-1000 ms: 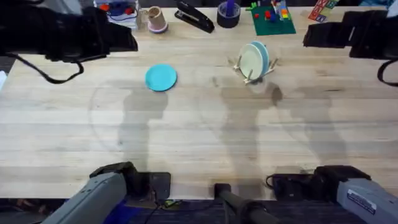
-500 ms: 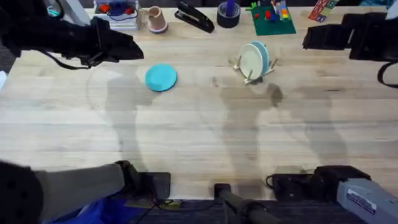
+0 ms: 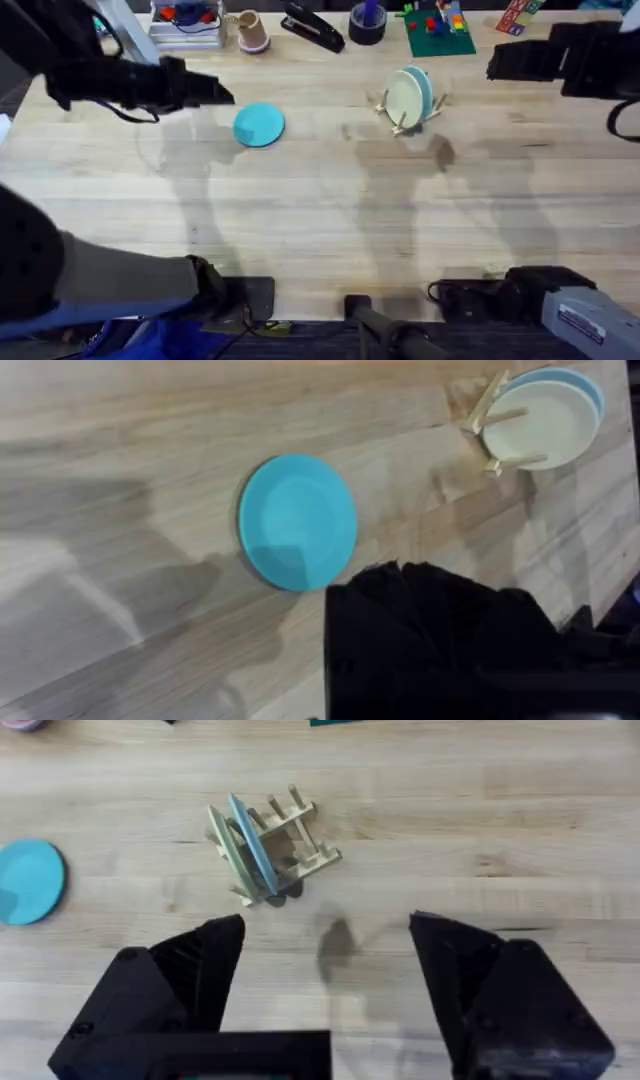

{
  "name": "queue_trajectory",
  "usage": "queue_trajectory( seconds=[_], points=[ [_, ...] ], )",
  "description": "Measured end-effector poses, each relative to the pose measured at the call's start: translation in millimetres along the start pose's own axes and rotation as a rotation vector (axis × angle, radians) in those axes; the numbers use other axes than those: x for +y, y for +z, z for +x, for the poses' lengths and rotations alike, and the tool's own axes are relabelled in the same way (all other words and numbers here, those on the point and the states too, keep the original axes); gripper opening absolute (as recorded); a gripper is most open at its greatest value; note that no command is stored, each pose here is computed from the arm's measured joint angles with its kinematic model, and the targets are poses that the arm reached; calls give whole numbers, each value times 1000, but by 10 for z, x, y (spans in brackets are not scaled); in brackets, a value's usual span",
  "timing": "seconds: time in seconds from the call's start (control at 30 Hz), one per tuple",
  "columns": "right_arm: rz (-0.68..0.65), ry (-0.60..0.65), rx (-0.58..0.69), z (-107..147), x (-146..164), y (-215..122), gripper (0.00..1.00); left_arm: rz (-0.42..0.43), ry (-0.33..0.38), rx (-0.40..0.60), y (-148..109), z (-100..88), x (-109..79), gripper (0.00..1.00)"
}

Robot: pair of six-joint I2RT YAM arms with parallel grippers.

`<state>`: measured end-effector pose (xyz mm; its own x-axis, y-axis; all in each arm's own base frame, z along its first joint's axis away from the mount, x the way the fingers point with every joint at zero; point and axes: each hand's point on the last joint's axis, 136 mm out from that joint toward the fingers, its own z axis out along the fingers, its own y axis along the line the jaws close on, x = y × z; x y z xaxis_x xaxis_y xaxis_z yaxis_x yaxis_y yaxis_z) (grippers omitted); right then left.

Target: Pick up the plates from the table one by one and place each into a slot on the dish rack.

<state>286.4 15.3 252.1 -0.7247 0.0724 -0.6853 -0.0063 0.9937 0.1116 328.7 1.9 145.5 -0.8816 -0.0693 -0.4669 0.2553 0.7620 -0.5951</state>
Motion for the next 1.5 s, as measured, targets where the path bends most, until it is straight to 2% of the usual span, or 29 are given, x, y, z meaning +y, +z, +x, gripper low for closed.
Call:
queue_trajectory(
  seconds=[0.07,0.3,0.57,0.87,1.07,1.3,1.5],
  points=[
    [0,0,0,-1,0,0,993,14,-18,21,80,70,82,41],
    [0,0,3,6,0,0,993,48,-23,21,285,68,325,41],
    [0,0,3,8,-1,0,994,75,-85,52,495,182,581,41],
    [0,0,3,8,-1,-1,995,83,-107,69,612,247,700,41],
    [1,1,13,19,-3,21,994,110,-148,87,723,333,780,41],
    [2,2,28,33,-8,63,994,198,-196,57,804,320,776,41],
    [2,2,27,31,-6,61,994,207,-204,54,805,318,776,41]
  ],
)
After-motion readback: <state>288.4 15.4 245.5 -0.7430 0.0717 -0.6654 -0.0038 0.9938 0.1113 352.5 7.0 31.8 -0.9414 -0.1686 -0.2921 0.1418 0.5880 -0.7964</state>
